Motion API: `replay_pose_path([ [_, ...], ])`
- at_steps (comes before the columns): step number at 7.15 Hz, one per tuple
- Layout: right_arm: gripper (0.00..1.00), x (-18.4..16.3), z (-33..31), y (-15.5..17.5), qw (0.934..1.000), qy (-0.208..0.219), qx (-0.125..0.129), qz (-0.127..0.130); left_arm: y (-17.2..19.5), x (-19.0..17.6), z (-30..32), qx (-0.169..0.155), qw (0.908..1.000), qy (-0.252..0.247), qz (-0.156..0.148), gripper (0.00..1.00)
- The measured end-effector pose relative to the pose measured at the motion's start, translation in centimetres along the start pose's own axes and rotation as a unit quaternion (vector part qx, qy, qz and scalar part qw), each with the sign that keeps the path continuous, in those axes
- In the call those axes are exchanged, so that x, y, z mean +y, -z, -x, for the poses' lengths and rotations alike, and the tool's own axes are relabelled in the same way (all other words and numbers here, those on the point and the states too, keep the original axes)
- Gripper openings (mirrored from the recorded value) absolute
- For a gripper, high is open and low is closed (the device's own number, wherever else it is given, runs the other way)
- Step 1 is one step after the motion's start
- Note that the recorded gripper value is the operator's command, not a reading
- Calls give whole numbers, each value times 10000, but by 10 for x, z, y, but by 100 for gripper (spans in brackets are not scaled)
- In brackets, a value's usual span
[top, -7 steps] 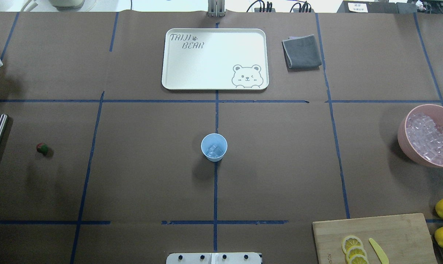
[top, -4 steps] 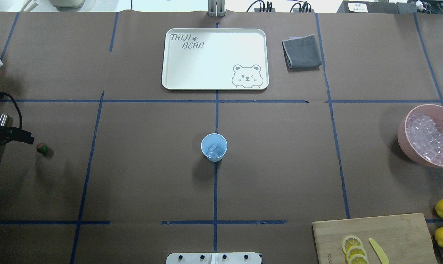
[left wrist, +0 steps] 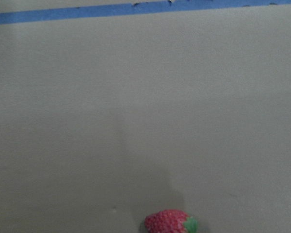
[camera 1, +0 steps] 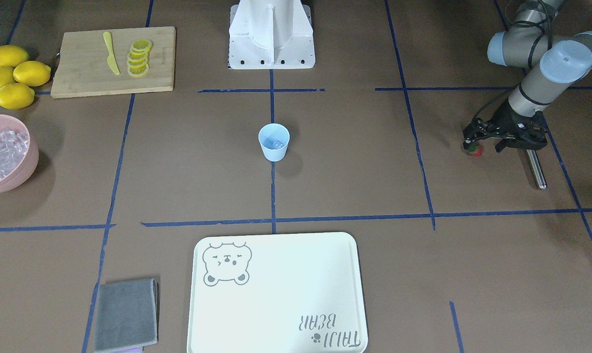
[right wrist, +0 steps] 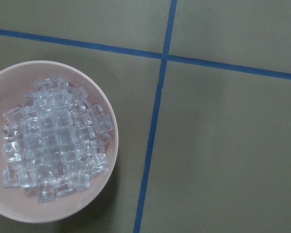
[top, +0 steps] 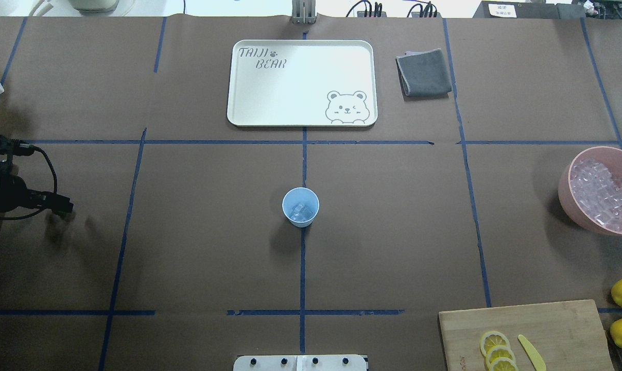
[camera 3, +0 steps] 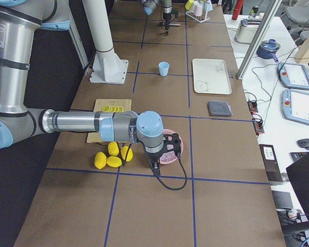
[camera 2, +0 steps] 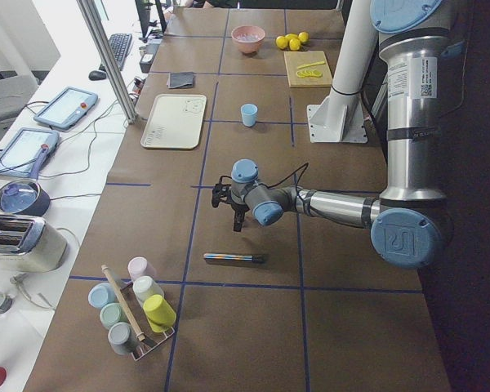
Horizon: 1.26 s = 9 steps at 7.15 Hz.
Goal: Mash ice and strawberries in cup
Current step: 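Close the left gripper on the strawberry and lift it, then carry the strawberry over the blue cup and lower it in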
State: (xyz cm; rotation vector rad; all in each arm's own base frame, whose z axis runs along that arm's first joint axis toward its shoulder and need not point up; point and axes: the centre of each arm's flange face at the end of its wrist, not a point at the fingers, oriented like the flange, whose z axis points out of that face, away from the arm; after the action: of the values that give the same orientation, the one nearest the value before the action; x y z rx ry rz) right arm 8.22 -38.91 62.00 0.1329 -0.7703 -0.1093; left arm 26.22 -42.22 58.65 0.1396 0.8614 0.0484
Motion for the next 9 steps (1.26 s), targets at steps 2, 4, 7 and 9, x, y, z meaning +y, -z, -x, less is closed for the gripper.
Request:
replay_pose_path([
  [2,100,0,0,0,10000,-1,0,1,-3,1,0,6,10000,-4,-9,43],
  [4,99,0,0,0,10000,-1,0,1,-4,0,1,-50,10000,0,-65,10],
  [7,99,0,0,0,10000,-1,0,1,-2,-1,0,-59,9999,-6,-96,7],
  [9,99,0,0,0,10000,-3,-2,1,6,-3,-10,15,9999,-60,-158,7],
])
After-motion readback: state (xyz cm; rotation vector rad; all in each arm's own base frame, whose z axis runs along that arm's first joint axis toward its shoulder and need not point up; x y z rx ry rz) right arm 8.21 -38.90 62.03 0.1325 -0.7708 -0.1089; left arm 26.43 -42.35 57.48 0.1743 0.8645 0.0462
